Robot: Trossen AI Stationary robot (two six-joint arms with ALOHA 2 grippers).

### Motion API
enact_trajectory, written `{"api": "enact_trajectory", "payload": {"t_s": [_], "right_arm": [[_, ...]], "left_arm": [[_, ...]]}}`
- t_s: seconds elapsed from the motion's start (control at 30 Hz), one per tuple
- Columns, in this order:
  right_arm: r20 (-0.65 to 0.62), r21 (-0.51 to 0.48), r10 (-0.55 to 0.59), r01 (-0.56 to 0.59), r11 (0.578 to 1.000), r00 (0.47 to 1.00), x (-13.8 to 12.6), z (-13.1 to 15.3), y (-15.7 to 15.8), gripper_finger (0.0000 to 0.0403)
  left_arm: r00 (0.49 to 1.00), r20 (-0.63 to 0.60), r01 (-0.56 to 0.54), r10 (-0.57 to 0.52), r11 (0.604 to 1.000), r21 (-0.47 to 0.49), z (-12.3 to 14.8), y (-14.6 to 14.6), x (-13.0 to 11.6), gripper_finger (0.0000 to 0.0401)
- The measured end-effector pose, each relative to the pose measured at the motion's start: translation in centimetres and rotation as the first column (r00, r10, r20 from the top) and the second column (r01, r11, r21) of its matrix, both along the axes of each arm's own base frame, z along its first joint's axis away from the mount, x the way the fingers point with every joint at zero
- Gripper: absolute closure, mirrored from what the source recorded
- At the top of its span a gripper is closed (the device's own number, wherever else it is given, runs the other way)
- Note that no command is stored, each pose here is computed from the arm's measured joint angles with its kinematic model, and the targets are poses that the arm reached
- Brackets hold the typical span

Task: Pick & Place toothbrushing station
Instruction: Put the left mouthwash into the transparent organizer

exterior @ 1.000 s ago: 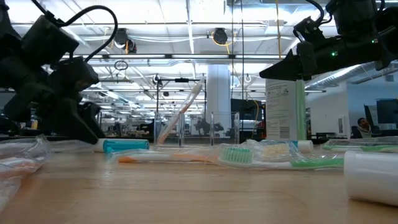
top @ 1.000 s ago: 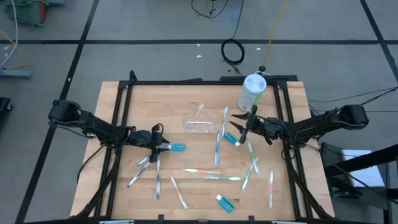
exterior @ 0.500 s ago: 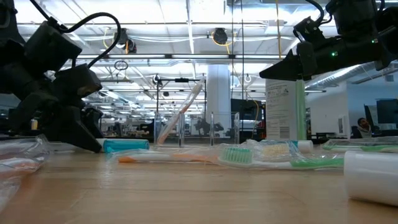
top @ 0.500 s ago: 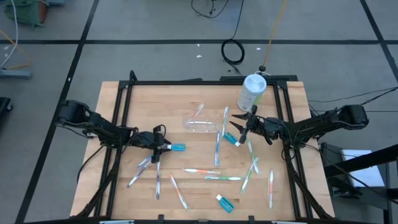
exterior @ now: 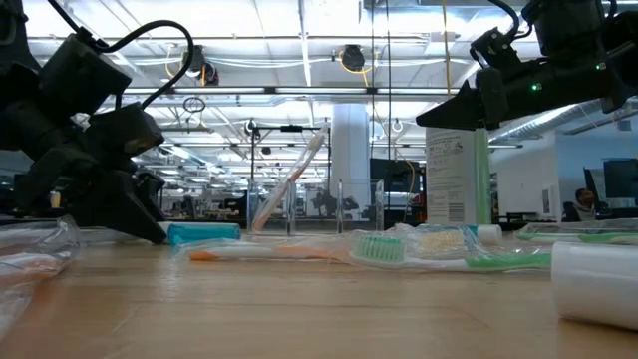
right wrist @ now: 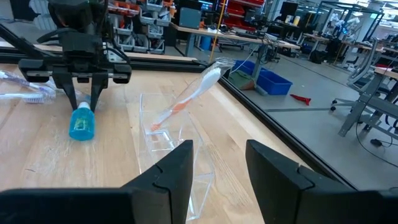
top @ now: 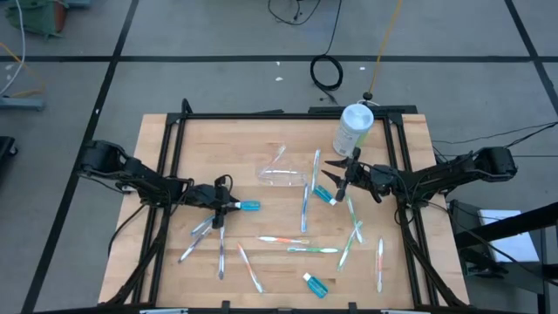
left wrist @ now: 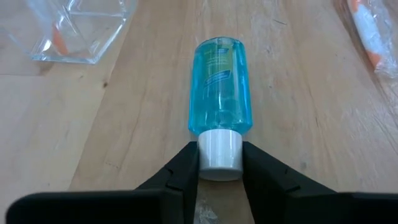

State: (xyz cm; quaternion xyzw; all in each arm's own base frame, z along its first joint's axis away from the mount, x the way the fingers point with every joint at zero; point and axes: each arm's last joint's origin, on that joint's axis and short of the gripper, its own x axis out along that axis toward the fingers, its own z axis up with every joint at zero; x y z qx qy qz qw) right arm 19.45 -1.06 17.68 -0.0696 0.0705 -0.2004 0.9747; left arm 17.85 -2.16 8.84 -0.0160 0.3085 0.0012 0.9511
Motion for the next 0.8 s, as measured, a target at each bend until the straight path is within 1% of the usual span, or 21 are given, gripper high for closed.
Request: {"api": "enact_trajectory", "payload": {"t_s": [0.17, 0.3, 0.5, 0.63, 0.8], "right_arm": [[0.000, 0.000, 0.000, 0.000, 1.000, 1.000, 0.0, 0.0, 0.0, 0.0264], [-0.001, 0.000, 0.000, 0.000, 1.000, 1.000, 0.0, 0.0, 0.0, 0.0264], [0.000, 0.000, 0.000, 0.000, 1.000, 1.000, 0.0, 0.0, 0.0, 0.0264], [-0.001, 0.000, 0.000, 0.000, 1.000, 1.000, 0.0, 0.0, 0.0, 0.0264], [-0.001, 0.000, 0.000, 0.000, 1.000, 1.000, 0.0, 0.0, 0.0, 0.0264]], "left_arm": [[1.000, 0.010, -0.004, 0.004, 1.000, -0.001, 0.1, 0.0, 0.1, 0.0292], [0.999, 0.022, -0.028, 0.027, 0.999, 0.019, 0.8, 0.0, 0.9, 0.0287], [0.995, -0.100, -0.007, 0.019, 0.993, 0.118, 2.1, -0.2, 3.1, 0.0287], [0.975, -0.221, 0.055, -0.006, 0.974, 0.218, 4.5, -0.4, 5.3, 0.0287], [0.942, -0.328, 0.169, -0.069, 0.943, 0.288, 9.3, -0.8, 7.9, 0.0286]]}}
